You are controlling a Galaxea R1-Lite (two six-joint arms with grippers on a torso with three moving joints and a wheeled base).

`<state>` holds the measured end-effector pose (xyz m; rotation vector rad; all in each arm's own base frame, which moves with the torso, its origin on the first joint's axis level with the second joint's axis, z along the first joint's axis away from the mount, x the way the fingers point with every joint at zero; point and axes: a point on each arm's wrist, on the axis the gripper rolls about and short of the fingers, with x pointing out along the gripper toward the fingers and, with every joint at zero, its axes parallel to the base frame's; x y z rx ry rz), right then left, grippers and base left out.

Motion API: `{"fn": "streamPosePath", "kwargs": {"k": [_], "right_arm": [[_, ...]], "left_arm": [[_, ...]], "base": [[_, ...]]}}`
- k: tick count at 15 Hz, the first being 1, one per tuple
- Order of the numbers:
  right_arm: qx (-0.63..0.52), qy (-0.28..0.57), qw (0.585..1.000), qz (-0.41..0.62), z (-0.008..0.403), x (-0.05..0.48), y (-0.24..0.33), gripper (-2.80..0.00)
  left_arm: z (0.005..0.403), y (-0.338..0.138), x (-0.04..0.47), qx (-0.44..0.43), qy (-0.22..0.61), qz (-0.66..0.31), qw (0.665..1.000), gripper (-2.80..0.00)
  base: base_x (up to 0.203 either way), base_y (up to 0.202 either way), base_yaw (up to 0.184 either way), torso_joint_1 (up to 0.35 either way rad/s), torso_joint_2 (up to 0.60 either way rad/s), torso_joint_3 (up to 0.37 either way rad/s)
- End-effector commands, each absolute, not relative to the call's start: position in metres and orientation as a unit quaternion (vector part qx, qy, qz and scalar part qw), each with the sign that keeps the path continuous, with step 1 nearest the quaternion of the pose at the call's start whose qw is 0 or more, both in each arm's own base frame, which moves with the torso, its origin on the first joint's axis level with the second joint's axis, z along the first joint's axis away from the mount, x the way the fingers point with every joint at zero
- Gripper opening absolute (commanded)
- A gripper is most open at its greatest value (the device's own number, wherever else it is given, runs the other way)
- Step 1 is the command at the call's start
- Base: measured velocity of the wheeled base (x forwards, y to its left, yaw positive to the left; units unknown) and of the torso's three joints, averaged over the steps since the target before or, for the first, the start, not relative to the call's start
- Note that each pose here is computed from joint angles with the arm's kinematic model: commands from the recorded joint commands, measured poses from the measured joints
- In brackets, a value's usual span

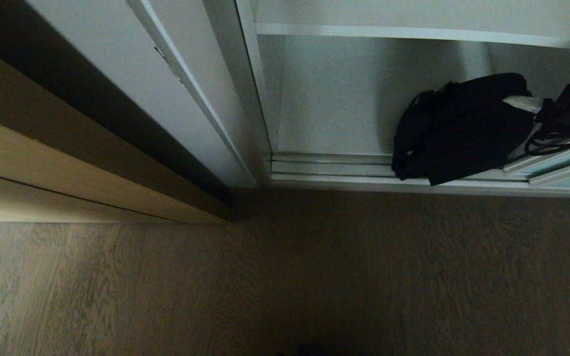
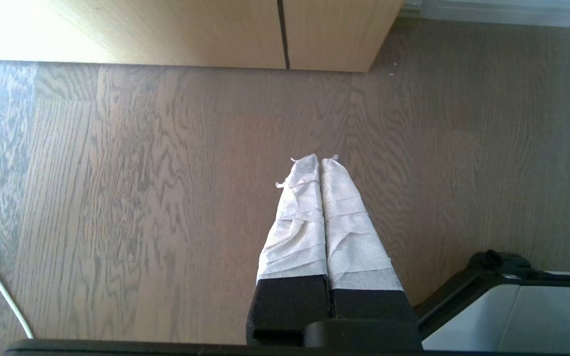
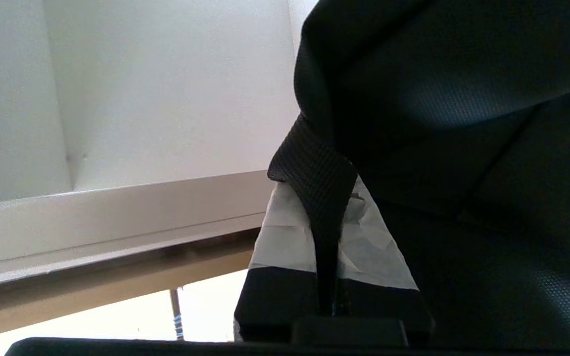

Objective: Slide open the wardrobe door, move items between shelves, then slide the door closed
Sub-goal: Place the bag on the lower shelf

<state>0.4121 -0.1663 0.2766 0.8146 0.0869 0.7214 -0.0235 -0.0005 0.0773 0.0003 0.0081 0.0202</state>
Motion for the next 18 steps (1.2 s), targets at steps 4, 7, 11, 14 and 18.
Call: {"fn": "streamPosePath", "kwargs": {"k": [4, 7, 11, 14, 18], "right_arm": [[0.435, 0.082, 0.833, 0.332, 0.183, 0.455, -0.187, -2.80], [0.450, 0.095, 0.828, 0.322, 0.173, 0.467, -0.194, -2.80], [0.460, 0.097, 0.827, 0.308, 0.168, 0.473, -0.208, -2.80], [0.462, 0.099, 0.826, 0.308, 0.167, 0.474, -0.206, -2.80], [0.460, 0.100, 0.825, 0.313, 0.172, 0.472, -0.200, -2.80]], "left_arm": [[0.077, -0.001, -0.023, 0.000, 0.004, 0.011, 1.000, -2.80], [0.077, -0.001, -0.023, 0.000, 0.004, 0.010, 1.000, -2.80], [0.077, -0.001, -0.023, 0.000, 0.004, 0.010, 1.000, -2.80], [0.077, -0.001, -0.023, 0.000, 0.004, 0.010, 1.000, -2.80], [0.077, -0.001, -0.023, 0.000, 0.004, 0.010, 1.000, -2.80]], "base": [[0.000, 0.000, 0.000, 0.000, 0.00, 0.000], [0.000, 0.000, 0.000, 0.000, 0.00, 0.000], [0.000, 0.000, 0.000, 0.000, 0.00, 0.000], [0.000, 0.000, 0.000, 0.000, 0.00, 0.000], [0.000, 0.000, 0.000, 0.000, 0.00, 0.000]]}}
